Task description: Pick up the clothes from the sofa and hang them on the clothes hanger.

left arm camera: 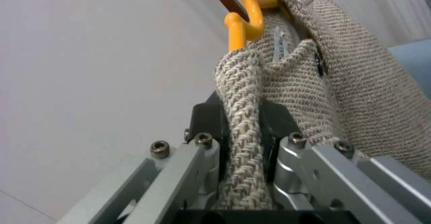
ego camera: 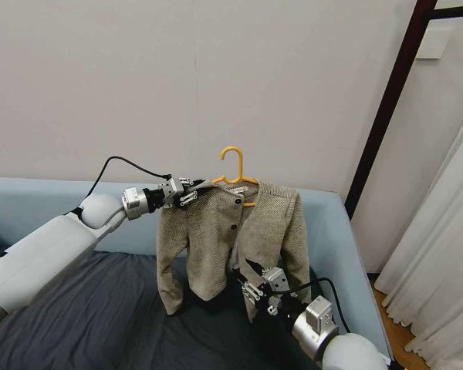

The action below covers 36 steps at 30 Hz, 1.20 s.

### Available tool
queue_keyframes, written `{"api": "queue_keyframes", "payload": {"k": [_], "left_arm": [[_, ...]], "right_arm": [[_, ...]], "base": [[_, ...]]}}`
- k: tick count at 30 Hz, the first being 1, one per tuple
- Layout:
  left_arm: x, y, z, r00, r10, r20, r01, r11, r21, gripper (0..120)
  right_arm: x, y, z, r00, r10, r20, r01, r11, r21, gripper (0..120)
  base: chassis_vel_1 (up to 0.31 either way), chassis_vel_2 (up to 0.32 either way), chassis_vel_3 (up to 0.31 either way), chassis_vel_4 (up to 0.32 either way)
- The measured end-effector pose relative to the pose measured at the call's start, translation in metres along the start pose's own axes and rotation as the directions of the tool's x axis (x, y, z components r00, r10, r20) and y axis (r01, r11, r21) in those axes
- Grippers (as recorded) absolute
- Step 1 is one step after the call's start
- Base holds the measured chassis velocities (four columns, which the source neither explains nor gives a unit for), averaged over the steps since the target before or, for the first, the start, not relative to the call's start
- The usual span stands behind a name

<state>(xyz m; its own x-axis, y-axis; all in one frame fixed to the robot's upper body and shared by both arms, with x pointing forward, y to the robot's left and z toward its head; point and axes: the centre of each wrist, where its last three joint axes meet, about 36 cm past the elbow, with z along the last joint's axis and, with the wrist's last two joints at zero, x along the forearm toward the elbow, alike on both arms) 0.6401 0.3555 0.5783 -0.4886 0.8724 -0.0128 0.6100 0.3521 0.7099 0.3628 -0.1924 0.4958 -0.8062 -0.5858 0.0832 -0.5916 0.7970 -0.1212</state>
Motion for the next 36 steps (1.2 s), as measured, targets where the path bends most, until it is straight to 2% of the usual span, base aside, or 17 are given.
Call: {"api": "queue_keyframes", "payload": {"k": [1, 2, 6, 7, 12, 13, 17, 18, 23, 28, 36], "left_arm": [[0.002, 0.0, 0.0, 1.0, 0.0, 0.009, 0.0, 1.0, -0.007, 10], [0.002, 0.0, 0.0, 1.0, 0.0, 0.009, 0.0, 1.0, -0.007, 10], [0.004, -0.004, 0.005, 0.997, 0.013, 0.075, -0.01, 0.999, -0.048, 10], [0.004, -0.004, 0.005, 0.997, 0.013, 0.075, -0.01, 0.999, -0.048, 10], [0.004, -0.011, 0.01, 0.995, 0.033, 0.098, -0.029, 0.999, -0.046, 10], [0.004, -0.011, 0.01, 0.995, 0.033, 0.098, -0.029, 0.999, -0.046, 10], [0.005, -0.012, 0.002, 0.986, 0.103, 0.13, -0.096, 0.994, -0.057, 10], [0.005, -0.012, 0.002, 0.986, 0.103, 0.13, -0.096, 0.994, -0.057, 10], [-0.009, -0.013, -0.014, 0.965, 0.18, 0.188, -0.167, 0.982, -0.085, 10], [-0.006, -0.014, -0.024, 0.958, 0.195, 0.211, -0.18, 0.98, -0.091, 10], [-0.004, -0.024, -0.028, 0.947, 0.224, 0.232, -0.206, 0.974, -0.099, 10]], "right_arm": [[0.003, -0.009, -0.004, 1.0, 0.01, 0.005, -0.01, 1.0, 0.015, 65], [0.003, -0.009, -0.004, 1.0, 0.01, 0.005, -0.01, 1.0, 0.015, 65], [0.016, -0.052, -0.027, 0.999, 0.034, 0.037, -0.038, 0.994, 0.1, 82], [0.016, -0.052, -0.027, 0.999, 0.034, 0.037, -0.038, 0.994, 0.1, 82], [0.024, -0.103, -0.054, 0.996, 0.043, 0.076, -0.06, 0.972, 0.229, 99], [0.024, -0.103, -0.054, 0.996, 0.043, 0.076, -0.06, 0.972, 0.229, 99], [0.033, -0.14, -0.075, 0.999, 0.012, 0.033, -0.021, 0.952, 0.307, 100], [0.033, -0.14, -0.075, 0.999, 0.012, 0.033, -0.021, 0.952, 0.307, 100], [0.051, -0.177, -0.102, 0.988, -0.117, -0.097, 0.143, 0.932, 0.332, 100], [0.057, -0.185, -0.119, 0.975, -0.165, -0.152, 0.204, 0.934, 0.293, 100], [0.059, -0.183, -0.122, 0.962, -0.183, -0.201, 0.23, 0.944, 0.237, 100]], "base": [[0.0, 0.0, 0.0, 0.0], [0.0, 0.0, 0.0, 0.0], [0.0, 0.0, 0.0, 0.0], [0.0, 0.0, 0.0, 0.0], [0.0, 0.0, 0.0, 0.0], [0.0, 0.0, 0.0, 0.0], [0.0, 0.0, 0.0, 0.0], [0.0, 0.0, 0.0, 0.0], [0.0, 0.0, 0.0, 0.0], [0.0, 0.0, 0.0, 0.0], [0.0, 0.0, 0.0, 0.0]]}}
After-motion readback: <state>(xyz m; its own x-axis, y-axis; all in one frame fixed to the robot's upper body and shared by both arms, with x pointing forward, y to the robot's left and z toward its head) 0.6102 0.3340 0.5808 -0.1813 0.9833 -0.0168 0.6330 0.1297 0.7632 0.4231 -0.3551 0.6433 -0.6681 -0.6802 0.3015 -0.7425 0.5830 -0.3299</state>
